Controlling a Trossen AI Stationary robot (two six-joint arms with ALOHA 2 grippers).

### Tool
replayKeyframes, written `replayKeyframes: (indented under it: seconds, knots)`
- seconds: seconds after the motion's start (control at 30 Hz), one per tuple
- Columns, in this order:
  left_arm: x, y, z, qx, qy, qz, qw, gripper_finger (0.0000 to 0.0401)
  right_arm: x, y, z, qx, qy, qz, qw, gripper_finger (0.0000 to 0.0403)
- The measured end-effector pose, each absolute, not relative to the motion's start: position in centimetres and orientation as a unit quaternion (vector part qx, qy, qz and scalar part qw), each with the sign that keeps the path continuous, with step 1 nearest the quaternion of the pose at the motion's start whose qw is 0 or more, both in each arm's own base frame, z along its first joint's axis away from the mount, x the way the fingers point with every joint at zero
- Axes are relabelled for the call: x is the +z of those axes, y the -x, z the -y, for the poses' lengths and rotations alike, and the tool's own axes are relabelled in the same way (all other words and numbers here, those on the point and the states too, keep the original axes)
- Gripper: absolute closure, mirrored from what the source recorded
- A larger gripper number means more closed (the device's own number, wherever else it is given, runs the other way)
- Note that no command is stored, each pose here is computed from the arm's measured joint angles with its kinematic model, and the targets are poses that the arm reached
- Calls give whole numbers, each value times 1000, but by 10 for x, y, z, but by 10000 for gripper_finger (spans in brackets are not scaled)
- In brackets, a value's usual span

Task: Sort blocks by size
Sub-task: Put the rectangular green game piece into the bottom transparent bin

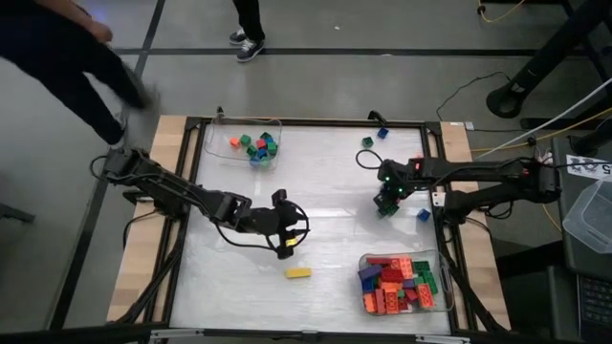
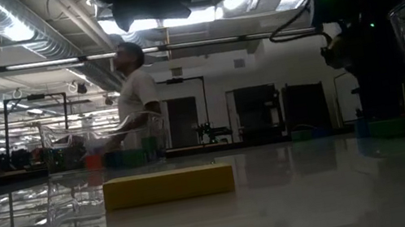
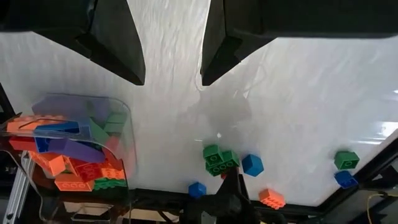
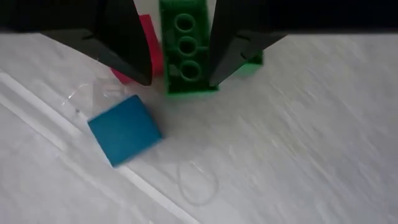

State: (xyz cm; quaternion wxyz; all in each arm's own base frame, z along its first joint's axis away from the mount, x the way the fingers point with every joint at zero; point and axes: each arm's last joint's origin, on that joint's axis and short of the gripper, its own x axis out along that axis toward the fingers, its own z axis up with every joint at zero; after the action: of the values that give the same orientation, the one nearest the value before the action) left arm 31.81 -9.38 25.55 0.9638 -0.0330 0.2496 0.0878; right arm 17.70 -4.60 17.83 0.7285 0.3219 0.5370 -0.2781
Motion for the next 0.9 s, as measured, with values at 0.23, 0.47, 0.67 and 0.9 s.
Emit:
replayKeyframes:
  seconds: [0.23, 0.47, 0.67, 0.9]
  knots:
    - [256, -318, 94, 87, 34, -246, 965, 256, 170, -174, 45, -279, -322, -539, 727, 244]
    - [257, -319, 94, 87, 35, -244, 965, 256, 166, -176, 46, -274, -324, -525, 738, 244]
    - [257, -319, 94, 87, 35, -244, 965, 256, 159, -172, 44, -273, -325, -530, 734, 244]
    - [256, -319, 94, 86, 33, -244, 965, 256, 154, -169, 44, -274, -324, -533, 732, 244]
